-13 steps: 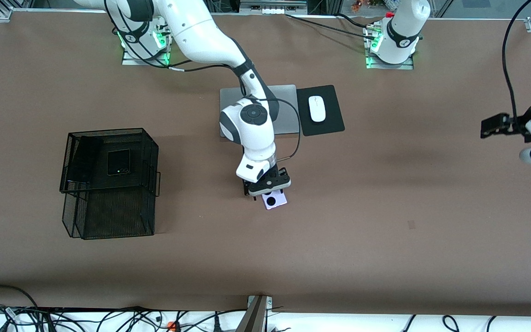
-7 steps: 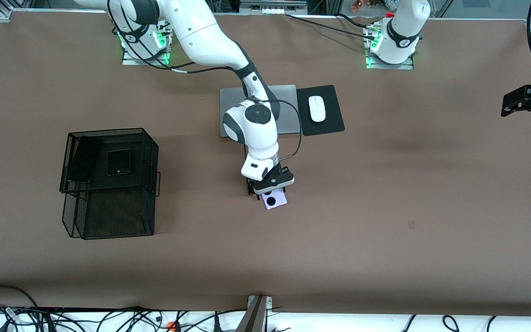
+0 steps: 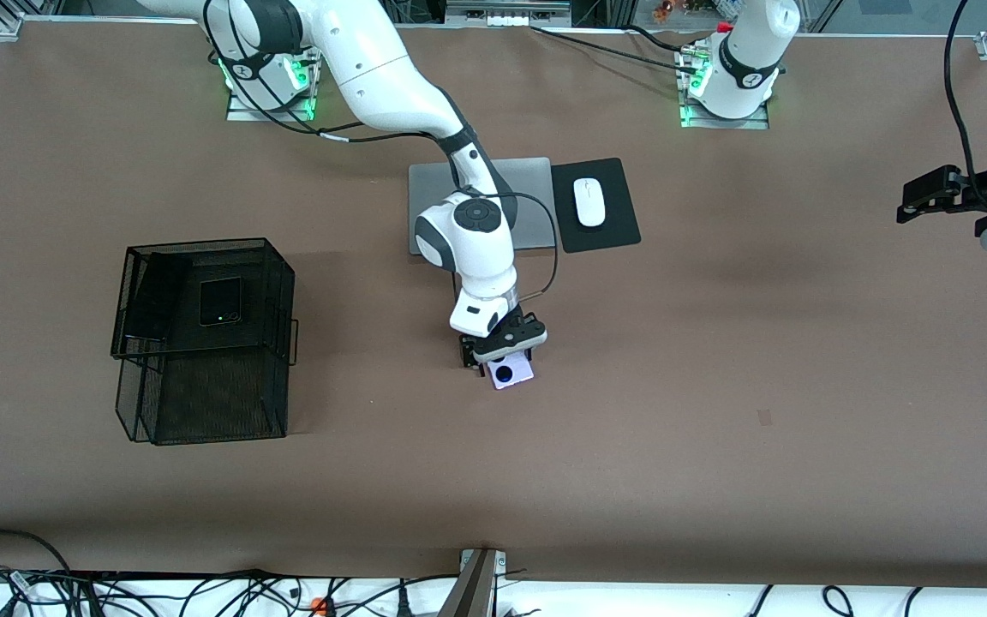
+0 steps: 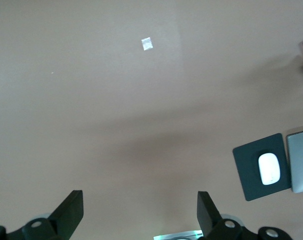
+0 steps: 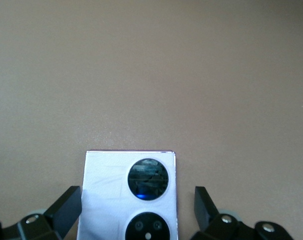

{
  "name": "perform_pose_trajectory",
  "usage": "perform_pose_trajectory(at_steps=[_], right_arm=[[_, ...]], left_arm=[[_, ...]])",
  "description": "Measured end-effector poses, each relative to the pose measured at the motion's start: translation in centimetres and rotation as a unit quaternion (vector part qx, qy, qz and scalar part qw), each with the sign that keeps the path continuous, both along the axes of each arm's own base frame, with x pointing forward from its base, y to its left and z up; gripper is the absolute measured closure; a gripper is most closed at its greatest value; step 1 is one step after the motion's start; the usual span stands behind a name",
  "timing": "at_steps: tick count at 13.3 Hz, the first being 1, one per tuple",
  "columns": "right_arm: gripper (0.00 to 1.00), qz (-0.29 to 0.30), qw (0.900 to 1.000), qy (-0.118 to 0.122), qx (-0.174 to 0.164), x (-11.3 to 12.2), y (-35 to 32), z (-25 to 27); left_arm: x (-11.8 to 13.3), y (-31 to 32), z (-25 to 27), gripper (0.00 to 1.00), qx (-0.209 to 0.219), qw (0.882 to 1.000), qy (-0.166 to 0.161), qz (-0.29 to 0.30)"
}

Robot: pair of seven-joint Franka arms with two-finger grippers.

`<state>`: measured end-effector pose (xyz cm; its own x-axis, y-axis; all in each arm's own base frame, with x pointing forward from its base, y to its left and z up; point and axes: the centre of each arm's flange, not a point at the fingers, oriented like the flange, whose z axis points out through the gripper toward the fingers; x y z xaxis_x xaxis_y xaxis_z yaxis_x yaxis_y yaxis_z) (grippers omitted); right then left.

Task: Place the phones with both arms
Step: 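Grasp the white phone with the right gripper while the left gripper withdraws, then carry the white phone over the mesh basket with the right gripper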

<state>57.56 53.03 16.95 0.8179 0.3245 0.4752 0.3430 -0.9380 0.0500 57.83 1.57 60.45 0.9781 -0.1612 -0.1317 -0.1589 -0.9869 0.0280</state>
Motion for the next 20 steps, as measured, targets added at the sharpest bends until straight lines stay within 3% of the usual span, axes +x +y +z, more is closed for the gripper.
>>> perform_pose_trajectory(at_steps=[5,18,20], right_arm=[[0.00,0.002,1.000,-0.003,0.001,0.0,0.0,-0.1],[0.00,0.010,1.000,-0.014,0.006,-0.3,0.1,-1.7],[0.04,0.011,1.000,-0.018,0.009,-0.3,0.1,-1.6]], left_arm=[[0.2,-3.1,0.4,0.00,-0.009,1.000,-0.013,0.023],[-0.9,-1.4,3.9,0.00,-0.005,0.997,-0.049,0.059],[-0.9,-1.4,3.8,0.00,-0.004,0.996,-0.048,0.073]])
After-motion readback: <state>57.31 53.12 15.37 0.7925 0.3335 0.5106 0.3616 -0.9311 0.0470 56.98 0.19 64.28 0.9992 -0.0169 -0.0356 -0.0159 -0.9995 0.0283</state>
